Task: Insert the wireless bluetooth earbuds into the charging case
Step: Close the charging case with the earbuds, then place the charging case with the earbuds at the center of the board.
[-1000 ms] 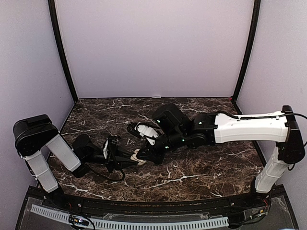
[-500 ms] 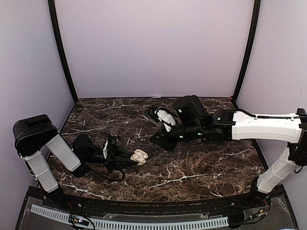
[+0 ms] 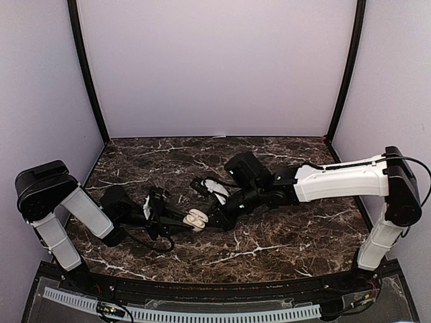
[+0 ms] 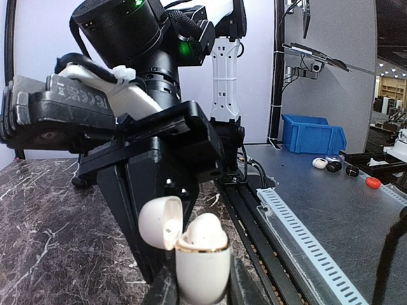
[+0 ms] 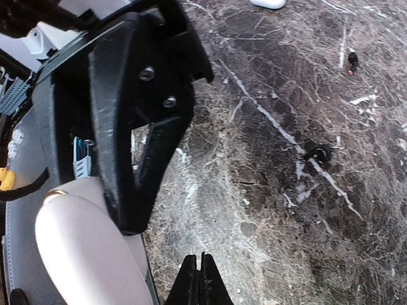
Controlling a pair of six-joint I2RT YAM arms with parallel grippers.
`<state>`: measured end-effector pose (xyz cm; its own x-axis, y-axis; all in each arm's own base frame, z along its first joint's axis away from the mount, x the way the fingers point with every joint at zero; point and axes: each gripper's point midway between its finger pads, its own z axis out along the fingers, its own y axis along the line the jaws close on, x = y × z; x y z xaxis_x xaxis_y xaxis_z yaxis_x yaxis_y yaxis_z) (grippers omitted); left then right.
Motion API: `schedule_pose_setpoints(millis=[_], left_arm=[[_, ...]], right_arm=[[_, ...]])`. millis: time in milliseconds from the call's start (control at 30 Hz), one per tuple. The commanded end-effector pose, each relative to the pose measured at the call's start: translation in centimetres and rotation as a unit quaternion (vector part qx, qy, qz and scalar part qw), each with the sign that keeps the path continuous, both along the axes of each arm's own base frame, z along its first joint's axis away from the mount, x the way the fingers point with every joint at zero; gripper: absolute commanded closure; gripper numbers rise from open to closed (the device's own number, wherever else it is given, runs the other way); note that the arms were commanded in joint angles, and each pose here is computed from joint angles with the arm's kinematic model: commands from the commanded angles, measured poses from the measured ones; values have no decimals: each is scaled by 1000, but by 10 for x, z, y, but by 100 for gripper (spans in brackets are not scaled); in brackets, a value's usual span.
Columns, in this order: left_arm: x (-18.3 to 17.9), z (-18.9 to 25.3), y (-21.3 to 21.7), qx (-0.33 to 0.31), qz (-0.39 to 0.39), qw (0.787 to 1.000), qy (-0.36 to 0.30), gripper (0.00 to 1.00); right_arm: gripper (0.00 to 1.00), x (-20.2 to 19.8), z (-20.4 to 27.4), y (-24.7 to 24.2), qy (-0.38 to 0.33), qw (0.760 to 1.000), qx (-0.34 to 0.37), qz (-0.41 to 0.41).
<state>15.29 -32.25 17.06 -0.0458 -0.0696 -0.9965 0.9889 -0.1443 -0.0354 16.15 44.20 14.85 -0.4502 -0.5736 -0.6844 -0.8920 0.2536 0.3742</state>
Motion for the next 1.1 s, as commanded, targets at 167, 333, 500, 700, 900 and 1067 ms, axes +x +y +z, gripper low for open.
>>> schedule_pose_setpoints(millis=[167, 333, 500, 700, 900, 1067], left_arm=[[-9, 37, 4, -72, -14, 994, -76, 100], [-3, 36, 4, -71, 3, 995, -64, 100], [39, 42, 18, -83, 130, 988, 7, 100], [101, 37, 60, -74, 275, 948, 143, 100], [164, -1, 79, 64, 443, 857, 257, 97], [175, 0, 84, 106, 471, 832, 274, 96]], right_arm=[[98, -18, 57, 6, -15, 992, 106, 59], [98, -15, 66, -1, -29, 993, 105, 45], [97, 20, 61, -22, -72, 992, 83, -55], [95, 52, 74, -60, -98, 978, 108, -148], [95, 72, 70, -83, -115, 967, 93, -207], [95, 84, 65, -96, -121, 959, 84, -242]])
